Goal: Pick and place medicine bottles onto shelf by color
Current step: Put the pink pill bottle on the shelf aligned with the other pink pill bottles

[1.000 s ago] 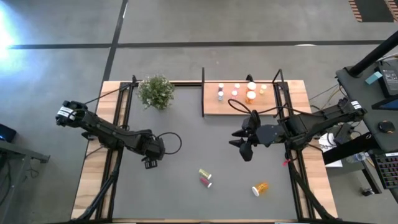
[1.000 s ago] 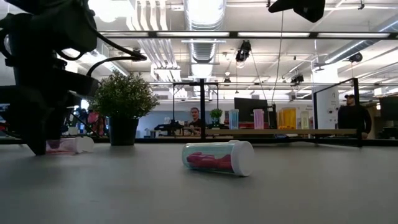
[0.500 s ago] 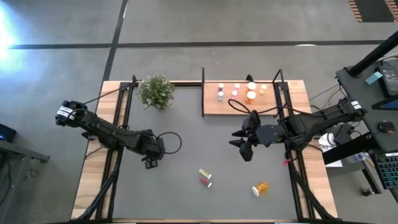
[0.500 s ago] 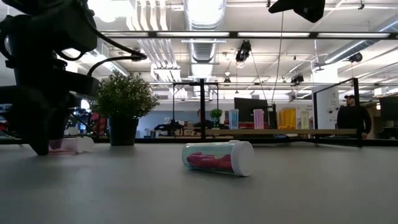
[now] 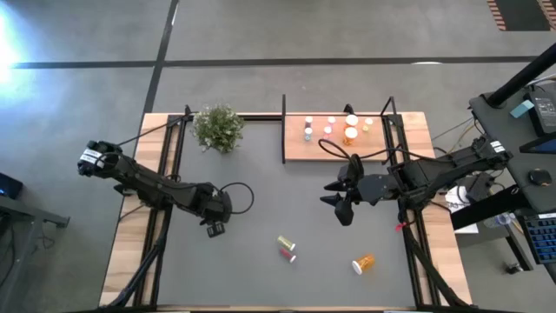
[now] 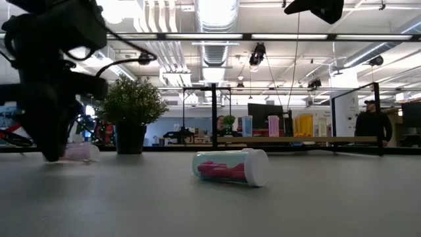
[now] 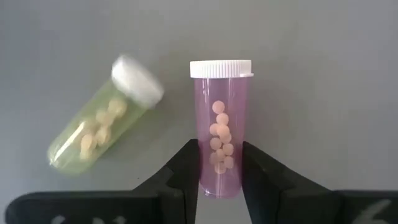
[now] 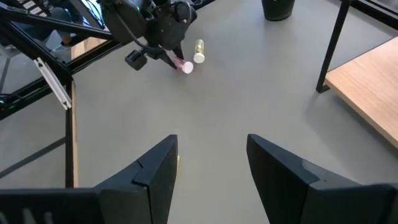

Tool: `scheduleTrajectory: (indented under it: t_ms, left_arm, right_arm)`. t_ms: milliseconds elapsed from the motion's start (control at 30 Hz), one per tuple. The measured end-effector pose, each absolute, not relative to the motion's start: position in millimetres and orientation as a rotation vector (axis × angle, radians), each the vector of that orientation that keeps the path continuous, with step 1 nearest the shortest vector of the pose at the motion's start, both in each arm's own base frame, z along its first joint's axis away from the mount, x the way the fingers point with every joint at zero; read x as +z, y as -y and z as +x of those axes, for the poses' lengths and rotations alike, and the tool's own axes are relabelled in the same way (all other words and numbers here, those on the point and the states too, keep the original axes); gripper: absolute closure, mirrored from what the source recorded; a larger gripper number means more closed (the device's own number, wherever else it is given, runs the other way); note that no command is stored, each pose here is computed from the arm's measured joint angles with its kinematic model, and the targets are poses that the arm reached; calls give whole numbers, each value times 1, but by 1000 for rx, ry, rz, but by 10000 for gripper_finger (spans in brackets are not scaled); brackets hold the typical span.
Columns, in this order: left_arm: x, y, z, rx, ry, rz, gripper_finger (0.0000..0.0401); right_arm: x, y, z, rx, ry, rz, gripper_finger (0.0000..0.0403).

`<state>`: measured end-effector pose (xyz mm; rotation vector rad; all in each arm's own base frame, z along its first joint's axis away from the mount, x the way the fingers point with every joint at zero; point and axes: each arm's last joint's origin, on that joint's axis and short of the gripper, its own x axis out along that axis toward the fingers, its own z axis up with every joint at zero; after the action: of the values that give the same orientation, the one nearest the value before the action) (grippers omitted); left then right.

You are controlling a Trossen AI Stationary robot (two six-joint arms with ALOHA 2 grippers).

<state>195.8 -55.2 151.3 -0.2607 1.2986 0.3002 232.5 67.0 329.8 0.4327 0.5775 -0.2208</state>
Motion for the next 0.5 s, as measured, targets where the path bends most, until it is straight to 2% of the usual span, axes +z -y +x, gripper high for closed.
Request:
scheduleTrajectory:
  t_ms: [133, 300, 400, 500]
  left_arm:
    - [172, 60, 210, 246, -1156, -318, 319]
    - [215, 67, 237, 137, -827, -422, 317]
    - [242, 71, 252, 85, -632, -446, 317]
    - [259, 75, 265, 45, -532, -434, 317]
  right_arm:
    - [330, -67, 233, -214, -578, 413, 220]
    - [331, -67, 234, -185, -570, 356, 220]
    - [335, -70, 237, -101, -538, 275, 220]
    - [343, -73, 243, -16, -455, 211, 220]
